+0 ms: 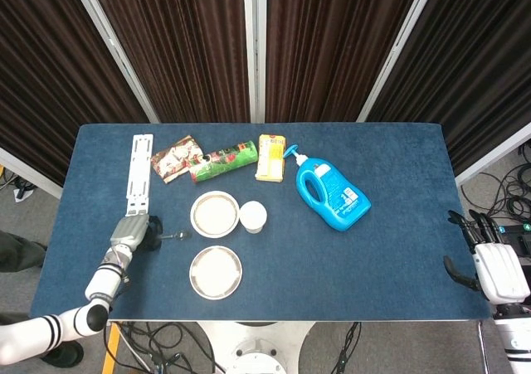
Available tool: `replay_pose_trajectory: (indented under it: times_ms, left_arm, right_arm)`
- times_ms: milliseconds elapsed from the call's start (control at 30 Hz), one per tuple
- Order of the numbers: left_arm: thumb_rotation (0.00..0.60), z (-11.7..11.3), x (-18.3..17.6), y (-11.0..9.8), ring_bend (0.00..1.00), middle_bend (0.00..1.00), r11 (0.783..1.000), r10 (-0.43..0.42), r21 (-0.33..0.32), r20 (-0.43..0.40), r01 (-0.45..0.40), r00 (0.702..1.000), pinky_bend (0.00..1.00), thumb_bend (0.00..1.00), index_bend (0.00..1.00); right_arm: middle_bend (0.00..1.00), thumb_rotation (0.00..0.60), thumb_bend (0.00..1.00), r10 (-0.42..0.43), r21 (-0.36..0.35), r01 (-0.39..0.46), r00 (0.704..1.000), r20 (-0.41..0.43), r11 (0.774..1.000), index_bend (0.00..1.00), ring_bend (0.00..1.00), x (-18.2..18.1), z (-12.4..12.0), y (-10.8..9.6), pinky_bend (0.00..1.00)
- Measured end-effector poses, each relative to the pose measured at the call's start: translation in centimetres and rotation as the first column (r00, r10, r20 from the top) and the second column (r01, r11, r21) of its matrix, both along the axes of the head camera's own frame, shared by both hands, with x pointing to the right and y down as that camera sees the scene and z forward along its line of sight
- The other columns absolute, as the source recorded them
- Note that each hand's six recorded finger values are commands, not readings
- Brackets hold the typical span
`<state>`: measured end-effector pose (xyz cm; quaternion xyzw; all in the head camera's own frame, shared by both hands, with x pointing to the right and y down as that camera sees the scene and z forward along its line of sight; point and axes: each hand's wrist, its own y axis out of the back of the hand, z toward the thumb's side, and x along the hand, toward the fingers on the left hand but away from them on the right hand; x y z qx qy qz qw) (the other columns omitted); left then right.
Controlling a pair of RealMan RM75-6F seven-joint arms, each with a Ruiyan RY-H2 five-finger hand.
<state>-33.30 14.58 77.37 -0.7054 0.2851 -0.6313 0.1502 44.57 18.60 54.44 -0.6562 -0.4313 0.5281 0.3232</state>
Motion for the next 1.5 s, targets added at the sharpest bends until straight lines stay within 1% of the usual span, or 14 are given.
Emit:
replay_pose_trajectory:
  times_ms: [367, 567, 733, 900, 1033, 1133, 1267, 1333, 1433, 1500]
  left_arm:
    - [0.600, 0.3, -0.3, 0.3, 0.94, 0.95, 1.000, 0.006, 0.005, 0.031, -0.006, 1.000, 1.00, 0.41, 0.58]
    - [0.600, 0.2, -0.4, 0.3, 0.94, 0.95, 1.000, 0.009, 0.012, 0.035, -0.009, 0.999, 1.00, 0.45, 0.60]
    - [0.600, 0.1, -0.5, 0.2, 0.94, 0.96, 1.000, 0.012, 0.018, 0.033, -0.012, 0.999, 1.00, 0.47, 0.60]
    - [0.600, -0.6, -0.6, -0.2, 0.94, 0.96, 0.998, 0.026, 0.048, 0.032, -0.028, 0.999, 1.00, 0.47, 0.60]
    - [0.600, -1.8, -0.7, -1.0, 0.94, 0.96, 0.993, 0.058, 0.101, 0.041, -0.061, 0.998, 1.00, 0.47, 0.60]
    - [0.600, -3.2, -0.6, -1.9, 0.94, 0.96, 0.983, 0.091, 0.155, 0.049, -0.098, 0.995, 1.00, 0.47, 0.61]
    - [0.600, -5.2, 0.5, -3.5, 0.94, 0.96, 0.959, 0.157, 0.228, 0.059, -0.167, 0.986, 1.00, 0.47, 0.61]
    - [0.600, -5.7, 1.1, -4.3, 0.95, 0.96, 0.948, 0.181, 0.252, 0.071, -0.193, 0.981, 1.00, 0.47, 0.61]
    - [0.600, -6.4, 2.2, -5.5, 0.95, 0.96, 0.926, 0.220, 0.291, 0.102, -0.241, 0.970, 1.00, 0.47, 0.61]
    - [0.600, -6.6, 3.2, -6.3, 0.95, 0.96, 0.906, 0.251, 0.316, 0.129, -0.280, 0.959, 1.00, 0.47, 0.61]
  right_arm:
    - [0.20, 0.600, 0.30, 0.007, -0.003, -0.007, 1.000, -0.002, 1.000, 0.08, 0.00, 0.2, 0.0, 0.1, 0.00]
    - [0.21, 0.600, 0.30, 0.006, -0.002, -0.006, 1.000, 0.000, 1.000, 0.08, 0.00, 0.1, -0.1, 0.2, 0.00]
    - [0.21, 0.600, 0.30, 0.008, 0.002, -0.008, 1.000, -0.002, 1.000, 0.08, 0.00, 0.1, -0.3, 0.3, 0.00]
    - [0.21, 0.600, 0.30, 0.011, 0.005, -0.011, 1.000, -0.004, 1.000, 0.08, 0.00, 0.1, -0.5, 0.3, 0.00]
    - [0.21, 0.600, 0.30, 0.010, 0.011, -0.010, 1.000, -0.006, 1.000, 0.08, 0.00, 0.2, -0.7, 0.4, 0.00]
    - [0.21, 0.600, 0.30, 0.009, 0.016, -0.009, 1.000, -0.009, 1.000, 0.08, 0.00, 0.2, -0.9, 0.3, 0.00]
    - [0.21, 0.600, 0.30, 0.008, 0.020, -0.008, 1.000, -0.012, 1.000, 0.08, 0.00, 0.2, -1.0, 0.2, 0.00]
    - [0.21, 0.600, 0.30, 0.008, 0.021, -0.007, 1.000, -0.012, 1.000, 0.08, 0.00, 0.2, -1.1, 0.2, 0.00]
    - [0.21, 0.600, 0.30, 0.009, 0.020, -0.009, 1.000, -0.014, 1.000, 0.08, 0.00, 0.3, -1.1, 0.2, 0.00]
    - [0.21, 0.600, 0.30, 0.009, 0.021, -0.008, 1.000, -0.014, 1.000, 0.08, 0.00, 0.3, -1.1, 0.2, 0.00]
